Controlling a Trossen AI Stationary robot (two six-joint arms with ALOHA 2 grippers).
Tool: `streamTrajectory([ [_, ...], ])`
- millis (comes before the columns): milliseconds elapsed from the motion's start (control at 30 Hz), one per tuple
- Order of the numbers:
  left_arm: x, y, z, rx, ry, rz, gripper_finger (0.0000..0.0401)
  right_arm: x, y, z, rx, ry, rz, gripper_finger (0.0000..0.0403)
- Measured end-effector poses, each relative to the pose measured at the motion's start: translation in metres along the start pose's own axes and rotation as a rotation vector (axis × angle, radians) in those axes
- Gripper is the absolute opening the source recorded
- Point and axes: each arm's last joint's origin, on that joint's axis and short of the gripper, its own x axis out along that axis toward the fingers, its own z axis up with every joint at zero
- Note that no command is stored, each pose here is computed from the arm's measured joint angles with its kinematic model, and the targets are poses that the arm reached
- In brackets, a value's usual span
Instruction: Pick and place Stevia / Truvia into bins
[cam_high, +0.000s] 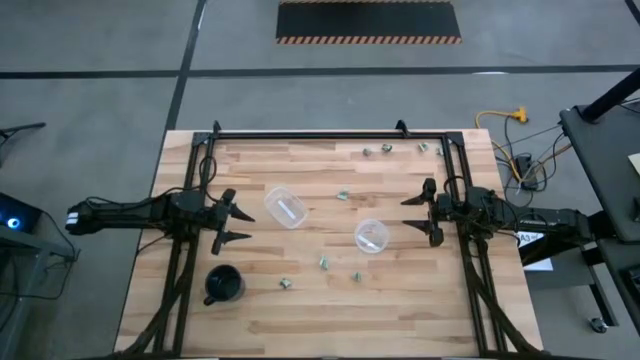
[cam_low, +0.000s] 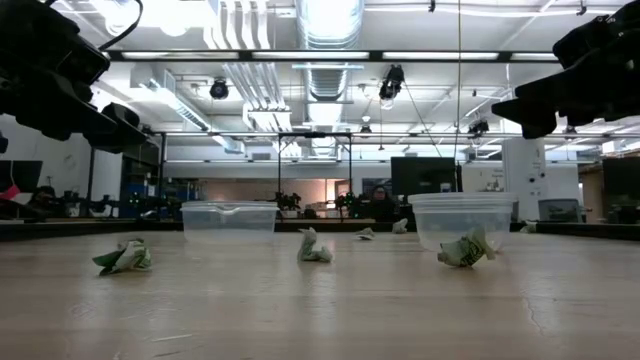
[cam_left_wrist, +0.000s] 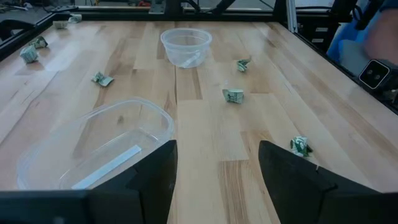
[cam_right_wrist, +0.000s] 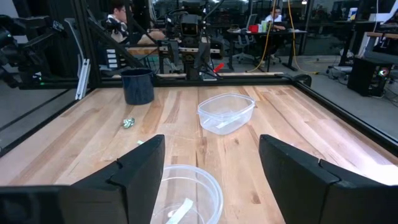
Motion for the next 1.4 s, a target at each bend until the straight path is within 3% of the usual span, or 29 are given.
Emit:
streamTrajectory([
  [1400, 0.0000, 0.0000, 0.0001, 0.000, 0.000, 0.000, 0.0209, 0.0001, 0.0000, 0.0000, 0.000, 0.000, 0.000, 0.0251],
])
